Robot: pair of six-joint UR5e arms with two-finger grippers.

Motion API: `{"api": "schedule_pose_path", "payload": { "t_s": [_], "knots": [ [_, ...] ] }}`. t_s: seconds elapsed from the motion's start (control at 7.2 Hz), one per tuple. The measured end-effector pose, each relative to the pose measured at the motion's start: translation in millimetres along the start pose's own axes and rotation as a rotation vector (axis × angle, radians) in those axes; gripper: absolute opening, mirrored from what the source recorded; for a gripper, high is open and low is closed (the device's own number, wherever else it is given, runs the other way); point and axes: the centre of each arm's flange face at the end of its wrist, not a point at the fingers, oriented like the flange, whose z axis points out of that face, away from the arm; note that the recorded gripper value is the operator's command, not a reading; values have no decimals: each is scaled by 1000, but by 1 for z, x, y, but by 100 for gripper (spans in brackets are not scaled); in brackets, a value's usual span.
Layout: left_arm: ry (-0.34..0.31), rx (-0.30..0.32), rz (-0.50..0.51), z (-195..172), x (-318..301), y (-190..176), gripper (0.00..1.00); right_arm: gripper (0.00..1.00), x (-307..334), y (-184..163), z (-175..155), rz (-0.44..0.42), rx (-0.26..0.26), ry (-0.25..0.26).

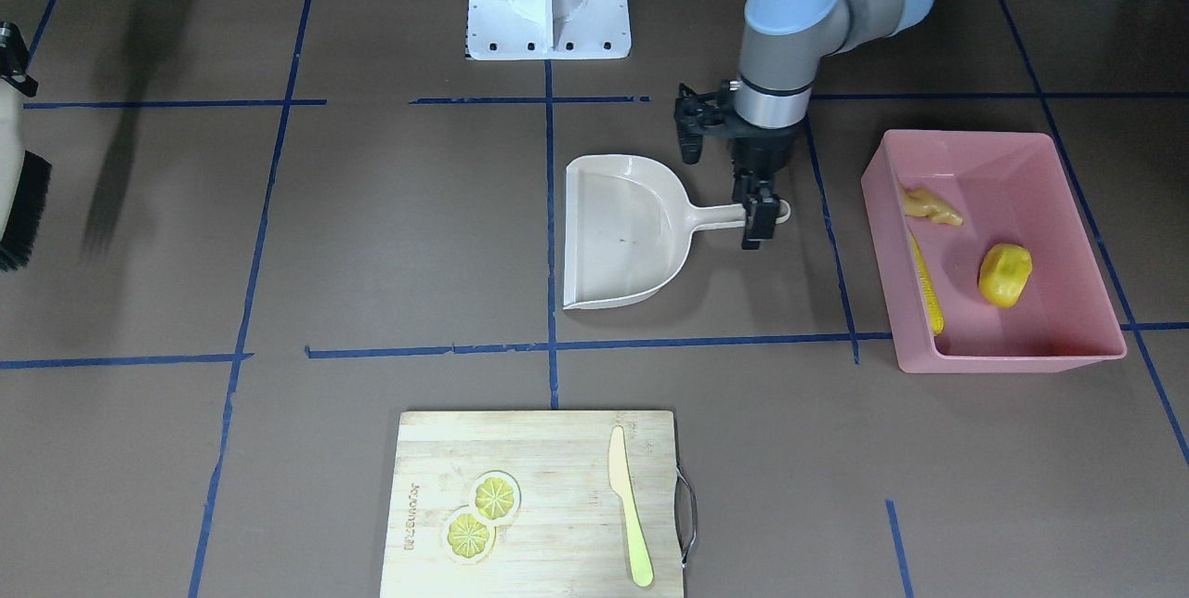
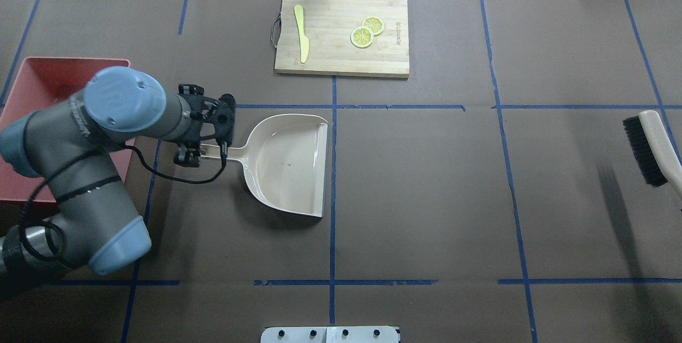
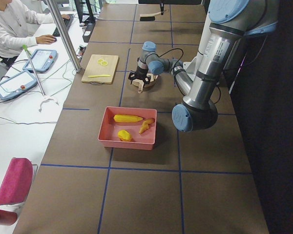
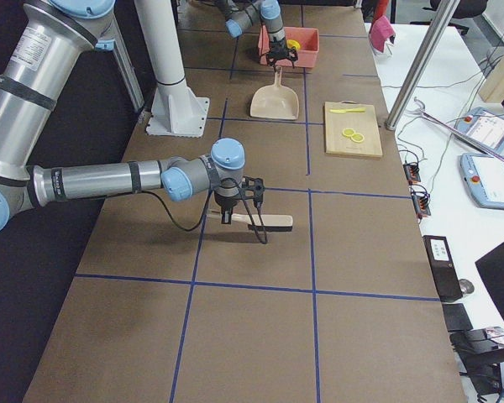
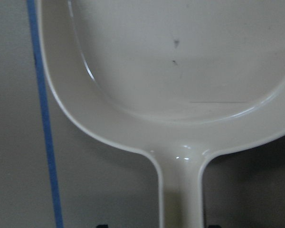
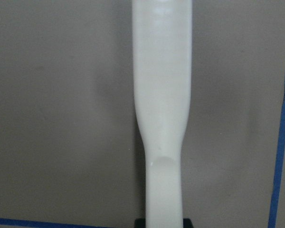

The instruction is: Sweep and dump trash into bin

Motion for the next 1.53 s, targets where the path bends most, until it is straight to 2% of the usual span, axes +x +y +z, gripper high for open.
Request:
{"api": "schedule_pose_path", "payload": {
  "t_s": [0.42,0.69,0.83,1.25,1.39,1.53],
  "knots": [
    [128,11,-271,-37,-78,162,99,7,14,-2,24,-10,7,-14],
    [160,4,-377,-47,-85,228,99,8,13,-1,45,-22,-35,-7],
    [164,-1,-396,-48,-84,241,99,8,12,1,54,-31,-58,-2],
    [168,-4,-413,-47,-83,246,99,14,11,3,76,-50,-102,16],
    [169,-5,-413,-46,-83,246,99,21,10,2,81,-56,-110,20],
    [170,-7,-413,-45,-83,247,99,34,10,2,84,-58,-116,22]
  ]
}}
